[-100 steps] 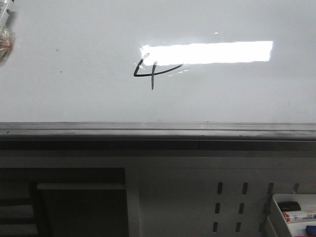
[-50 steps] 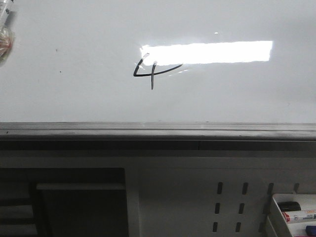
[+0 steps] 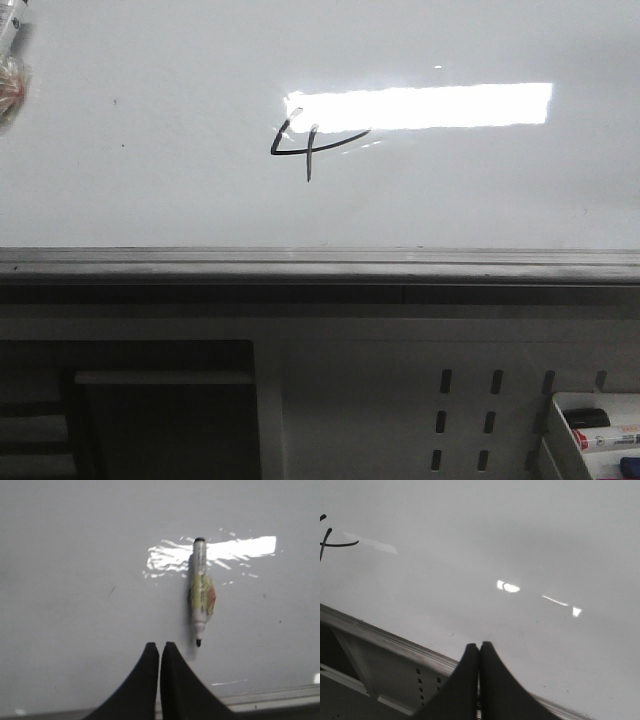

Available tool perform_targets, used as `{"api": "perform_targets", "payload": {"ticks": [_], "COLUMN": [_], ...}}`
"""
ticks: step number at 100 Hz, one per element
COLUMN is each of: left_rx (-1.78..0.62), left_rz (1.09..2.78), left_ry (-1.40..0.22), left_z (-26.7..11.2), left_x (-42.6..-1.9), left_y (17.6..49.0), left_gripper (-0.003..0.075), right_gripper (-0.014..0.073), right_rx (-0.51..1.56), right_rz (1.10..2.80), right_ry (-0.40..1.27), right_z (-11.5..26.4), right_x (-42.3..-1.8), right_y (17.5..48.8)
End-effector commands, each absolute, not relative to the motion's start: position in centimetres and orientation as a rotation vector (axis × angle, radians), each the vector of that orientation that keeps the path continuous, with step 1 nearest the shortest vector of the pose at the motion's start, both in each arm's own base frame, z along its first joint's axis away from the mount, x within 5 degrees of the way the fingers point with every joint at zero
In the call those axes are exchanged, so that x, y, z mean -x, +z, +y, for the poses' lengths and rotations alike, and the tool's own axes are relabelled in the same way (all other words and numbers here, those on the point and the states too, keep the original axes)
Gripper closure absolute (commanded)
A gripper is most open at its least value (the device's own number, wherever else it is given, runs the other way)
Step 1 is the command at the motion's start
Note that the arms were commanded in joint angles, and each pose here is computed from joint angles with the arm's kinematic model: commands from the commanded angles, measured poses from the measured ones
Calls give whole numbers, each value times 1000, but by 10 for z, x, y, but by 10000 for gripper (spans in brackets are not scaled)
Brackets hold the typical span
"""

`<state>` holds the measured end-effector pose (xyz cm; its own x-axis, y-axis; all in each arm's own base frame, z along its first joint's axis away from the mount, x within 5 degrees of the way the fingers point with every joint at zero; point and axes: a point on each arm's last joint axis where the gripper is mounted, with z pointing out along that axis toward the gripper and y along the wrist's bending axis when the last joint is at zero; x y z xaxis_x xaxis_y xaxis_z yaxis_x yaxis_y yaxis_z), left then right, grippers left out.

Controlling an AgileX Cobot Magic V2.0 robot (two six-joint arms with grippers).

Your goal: Write number 4 on whiteboard

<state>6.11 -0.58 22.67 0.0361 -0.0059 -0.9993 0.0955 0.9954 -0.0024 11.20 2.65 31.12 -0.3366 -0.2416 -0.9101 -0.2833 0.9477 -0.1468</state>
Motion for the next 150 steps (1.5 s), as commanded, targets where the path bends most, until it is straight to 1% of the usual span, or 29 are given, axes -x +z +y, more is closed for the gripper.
{"api": "perform_targets", "payload": {"ticks": [1, 12, 15, 21, 97, 112, 121, 124, 134, 142, 150], "left_rx": [17, 38, 37, 32, 20, 20, 20, 20, 20, 20, 20], "left_rz": [1433, 1382, 1400, 1376, 1381, 1381, 1381, 1381, 1381, 1381, 1381], "left_ry": [-120, -115, -115, -119, -137, -137, -137, -137, -137, -137, -137], "left_z": [-4, -2, -2, -2, -4, -4, -4, -4, -4, -4, -4], "left_x": [-59, -56, -54, -53, -54, -54, -54, -54, -54, -54, -54], "left_y": [228, 215, 215, 215, 215, 215, 215, 215, 215, 215, 215], "left_gripper": [741, 741, 741, 741, 741, 741, 741, 741, 741, 741, 741], "right_gripper": [666, 666, 666, 666, 666, 666, 666, 666, 666, 666, 666], "right_rx": [359, 359, 359, 360, 359, 300, 158, 110, 8, -17, -24], "right_rz": [1848, 1848, 1848, 1850, 1839, 1747, 1640, 1621, 1483, 1400, 1363], "right_ry": [43, 43, 43, 43, 45, 23, 48, 41, -4, -32, -38], "right_z": [27, 27, 27, 27, 26, 18, 11, 8, 0, -2, -3], "right_x": [-116, -116, -116, -116, -113, -94, -82, -79, -69, -62, -59], "right_y": [325, 325, 325, 325, 326, 325, 316, 308, 290, 272, 253]}}
